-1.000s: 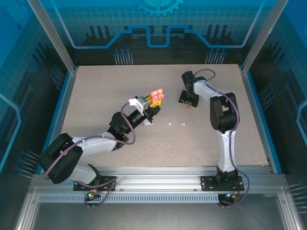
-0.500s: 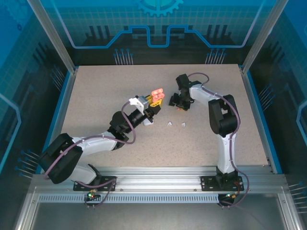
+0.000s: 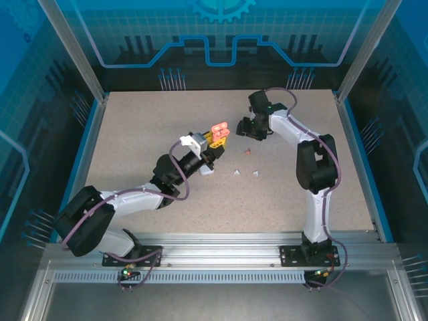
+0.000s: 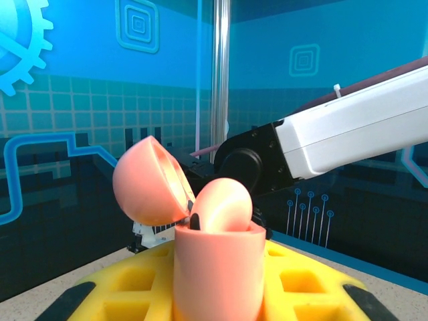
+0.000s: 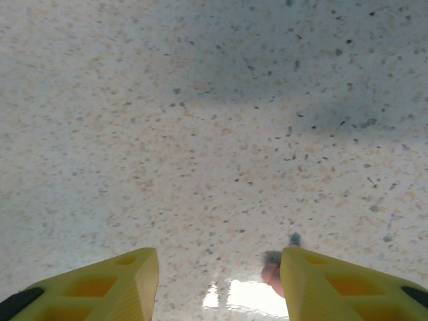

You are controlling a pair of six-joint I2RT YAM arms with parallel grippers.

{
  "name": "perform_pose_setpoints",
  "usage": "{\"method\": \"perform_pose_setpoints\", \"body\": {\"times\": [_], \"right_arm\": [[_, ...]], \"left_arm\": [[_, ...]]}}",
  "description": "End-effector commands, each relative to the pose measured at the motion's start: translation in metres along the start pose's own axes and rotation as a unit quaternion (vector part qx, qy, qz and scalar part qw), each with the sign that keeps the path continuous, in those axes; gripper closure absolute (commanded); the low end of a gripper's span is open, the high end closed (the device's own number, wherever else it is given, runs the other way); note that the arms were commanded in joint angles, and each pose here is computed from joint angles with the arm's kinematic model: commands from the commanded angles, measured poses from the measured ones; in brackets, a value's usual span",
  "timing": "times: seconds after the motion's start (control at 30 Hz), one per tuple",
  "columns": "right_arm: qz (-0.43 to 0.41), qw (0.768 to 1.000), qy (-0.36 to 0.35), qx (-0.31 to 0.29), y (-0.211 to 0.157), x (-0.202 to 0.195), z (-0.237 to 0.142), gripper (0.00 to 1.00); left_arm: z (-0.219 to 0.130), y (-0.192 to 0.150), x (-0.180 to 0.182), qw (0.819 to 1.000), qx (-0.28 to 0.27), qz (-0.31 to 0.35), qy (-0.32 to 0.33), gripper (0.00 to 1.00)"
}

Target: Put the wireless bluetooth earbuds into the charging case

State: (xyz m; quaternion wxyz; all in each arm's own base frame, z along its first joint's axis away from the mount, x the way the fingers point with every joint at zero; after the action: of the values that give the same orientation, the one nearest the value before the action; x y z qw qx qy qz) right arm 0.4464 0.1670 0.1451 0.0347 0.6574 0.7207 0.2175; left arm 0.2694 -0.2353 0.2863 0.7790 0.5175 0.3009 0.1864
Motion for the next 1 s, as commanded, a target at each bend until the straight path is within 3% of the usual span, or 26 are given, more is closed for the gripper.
{"method": "perform_pose_setpoints", "body": {"times": [0.0, 0.47, 0.77, 0.97], "right_arm": [[-0.012, 0.997, -0.055, 0.047, -0.015, -0.011, 0.021, 0.49], [-0.039, 0.98, -0.17, 0.092, -0.032, -0.041, 0.041, 0.52], [-0.019, 0.98, -0.166, 0.107, -0.068, -0.053, 0.022, 0.53], [-0.006, 0.99, -0.12, 0.071, -0.086, -0.042, -0.004, 0.52]], "left_arm": [[0.006, 0.015, -0.005, 1.0, -0.025, 0.002, -0.007, 1.0], [0.007, 0.017, -0.006, 1.0, -0.026, 0.001, -0.01, 1.0], [0.009, 0.016, -0.006, 1.0, -0.026, 0.0, -0.011, 1.0], [0.012, 0.014, -0.005, 1.0, -0.025, 0.002, -0.011, 1.0]]}}
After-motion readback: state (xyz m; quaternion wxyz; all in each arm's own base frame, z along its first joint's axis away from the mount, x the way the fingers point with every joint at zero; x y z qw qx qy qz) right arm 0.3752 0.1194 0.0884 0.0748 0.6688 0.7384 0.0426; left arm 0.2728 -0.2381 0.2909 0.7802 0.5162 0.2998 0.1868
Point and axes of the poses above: each hand's point on the last joint's axis, 136 mm out from that joint toward the fingers, its own z axis out along the fingers, its own x axis along the line the jaws close on, y = z × x, the point moved 7 cm from there along -z, back along the fingers, and after that the axes turned 15 degrees about -z, right-handed, at the moved point
